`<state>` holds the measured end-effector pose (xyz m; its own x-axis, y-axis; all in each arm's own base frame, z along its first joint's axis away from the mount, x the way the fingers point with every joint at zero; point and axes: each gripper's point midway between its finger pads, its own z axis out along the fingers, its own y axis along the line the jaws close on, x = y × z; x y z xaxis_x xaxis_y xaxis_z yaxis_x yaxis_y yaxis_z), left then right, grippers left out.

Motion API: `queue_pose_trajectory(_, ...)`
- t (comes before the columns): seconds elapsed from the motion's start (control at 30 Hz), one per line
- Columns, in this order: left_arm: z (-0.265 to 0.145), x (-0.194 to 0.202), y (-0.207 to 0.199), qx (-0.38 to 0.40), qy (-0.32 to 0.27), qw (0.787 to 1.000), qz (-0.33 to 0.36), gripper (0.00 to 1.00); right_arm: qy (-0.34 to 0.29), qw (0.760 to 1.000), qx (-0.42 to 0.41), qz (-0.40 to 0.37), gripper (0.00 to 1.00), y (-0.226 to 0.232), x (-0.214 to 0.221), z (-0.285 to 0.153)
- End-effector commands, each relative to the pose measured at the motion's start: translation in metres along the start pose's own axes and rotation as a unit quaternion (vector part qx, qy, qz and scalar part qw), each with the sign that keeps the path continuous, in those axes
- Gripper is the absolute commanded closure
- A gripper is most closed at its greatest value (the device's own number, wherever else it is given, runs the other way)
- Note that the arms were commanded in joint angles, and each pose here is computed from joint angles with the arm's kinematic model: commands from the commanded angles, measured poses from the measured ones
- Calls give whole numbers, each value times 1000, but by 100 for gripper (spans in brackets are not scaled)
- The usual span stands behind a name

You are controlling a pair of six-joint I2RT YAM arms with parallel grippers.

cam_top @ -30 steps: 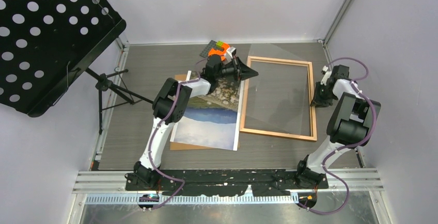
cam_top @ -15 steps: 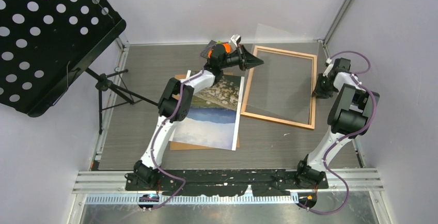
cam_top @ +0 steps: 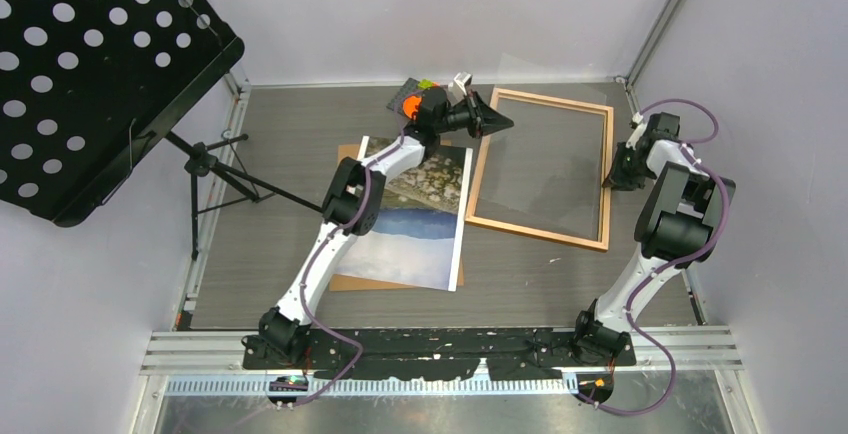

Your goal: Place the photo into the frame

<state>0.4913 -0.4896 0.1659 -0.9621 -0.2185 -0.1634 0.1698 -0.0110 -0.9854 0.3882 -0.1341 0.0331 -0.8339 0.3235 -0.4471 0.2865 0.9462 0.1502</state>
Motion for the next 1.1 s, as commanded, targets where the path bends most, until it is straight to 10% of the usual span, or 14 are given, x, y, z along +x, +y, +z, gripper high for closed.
queue_pose_trajectory(0.0, 8, -3, -28, 27, -9, 999, 31, 100, -19, 1000, -7, -6, 85, 2, -12, -6)
queue_pose_trajectory(0.83, 20, 14, 4, 6, -11, 1000, -8, 100, 6, 998, -18, -61, 94, 4, 28, -18)
queue_pose_trajectory(1.07, 22, 19, 15, 2, -4, 1000, -11, 100, -4, 998, -8, -63, 74, 0, 23, -24)
